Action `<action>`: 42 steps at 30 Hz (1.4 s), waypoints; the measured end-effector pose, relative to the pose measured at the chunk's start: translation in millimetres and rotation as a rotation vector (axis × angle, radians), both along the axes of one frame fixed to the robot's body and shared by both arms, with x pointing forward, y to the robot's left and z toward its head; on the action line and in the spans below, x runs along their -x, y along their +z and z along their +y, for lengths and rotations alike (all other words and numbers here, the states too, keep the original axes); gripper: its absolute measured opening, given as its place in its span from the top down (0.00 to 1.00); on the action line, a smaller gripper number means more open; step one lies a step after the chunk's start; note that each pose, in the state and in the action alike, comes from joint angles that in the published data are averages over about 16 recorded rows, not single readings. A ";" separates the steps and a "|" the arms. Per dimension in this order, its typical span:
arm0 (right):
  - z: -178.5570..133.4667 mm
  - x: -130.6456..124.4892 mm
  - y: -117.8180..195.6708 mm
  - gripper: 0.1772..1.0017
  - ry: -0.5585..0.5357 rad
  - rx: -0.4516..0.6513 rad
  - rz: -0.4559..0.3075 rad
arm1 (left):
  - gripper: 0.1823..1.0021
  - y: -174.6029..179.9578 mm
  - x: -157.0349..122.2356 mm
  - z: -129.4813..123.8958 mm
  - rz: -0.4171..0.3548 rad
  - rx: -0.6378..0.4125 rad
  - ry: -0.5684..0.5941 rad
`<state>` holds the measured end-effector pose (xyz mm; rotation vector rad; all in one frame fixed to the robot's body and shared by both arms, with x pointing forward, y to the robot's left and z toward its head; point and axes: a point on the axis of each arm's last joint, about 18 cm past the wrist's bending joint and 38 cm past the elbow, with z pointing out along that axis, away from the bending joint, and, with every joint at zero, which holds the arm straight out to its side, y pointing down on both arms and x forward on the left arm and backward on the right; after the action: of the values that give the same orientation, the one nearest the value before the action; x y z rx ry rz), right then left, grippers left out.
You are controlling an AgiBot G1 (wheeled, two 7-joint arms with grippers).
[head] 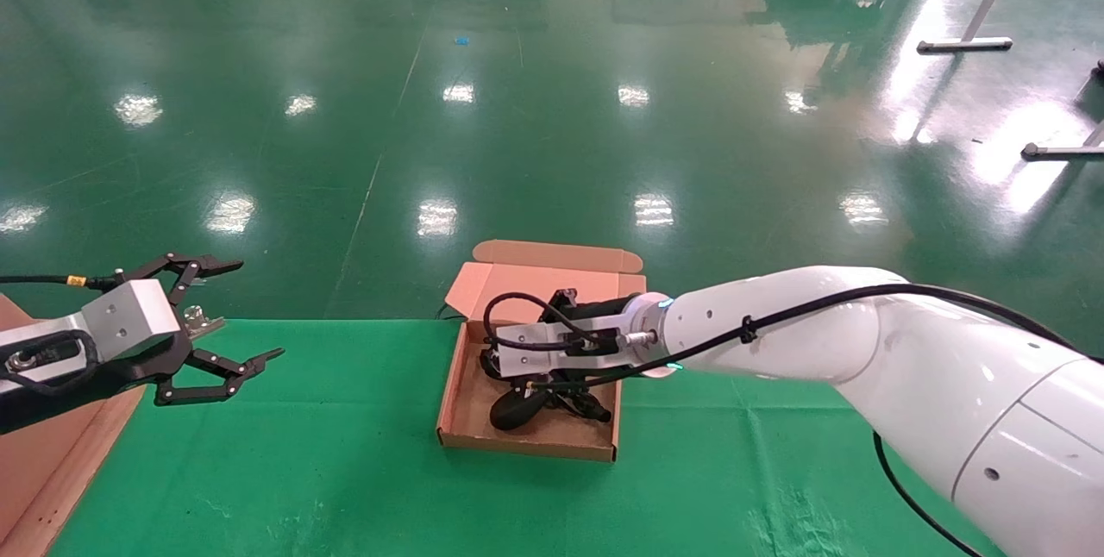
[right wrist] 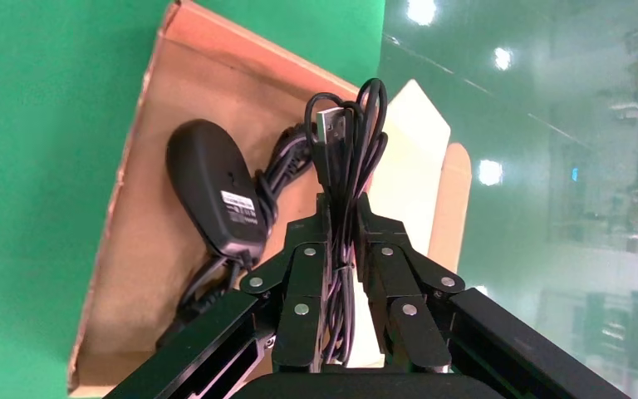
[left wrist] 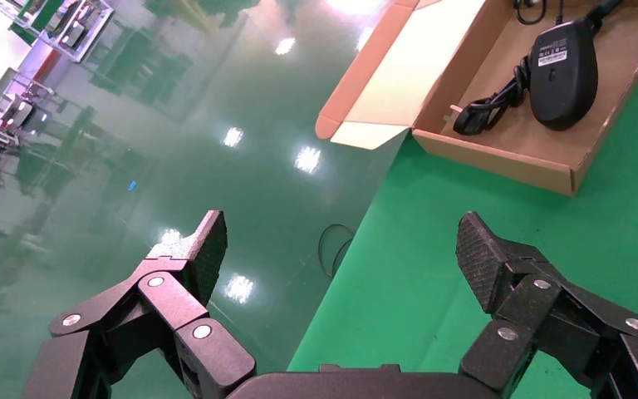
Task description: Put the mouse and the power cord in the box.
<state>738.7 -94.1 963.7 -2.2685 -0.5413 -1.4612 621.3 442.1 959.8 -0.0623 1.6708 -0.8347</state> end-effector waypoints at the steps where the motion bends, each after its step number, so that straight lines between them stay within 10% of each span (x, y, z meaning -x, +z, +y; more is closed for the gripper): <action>1: -0.2 -0.1 -0.3 0.93 -0.001 0.000 0.000 | 0.00 0.0 0.0 0.1 0.000 0.000 0.000; 17: 2.0 1.8 3.9 0.75 0.009 0.000 -0.002 | 0.00 -0.3 -0.7 -1.2 0.001 -0.002 -0.002; 42: -0.6 4.9 3.1 0.13 0.017 -0.021 0.017 | 0.00 1.3 1.1 -7.0 0.006 0.015 -0.024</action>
<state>733.8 -94.7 966.8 -2.2526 -0.5361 -1.4321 620.1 435.1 961.2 -0.0546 1.6739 -0.8660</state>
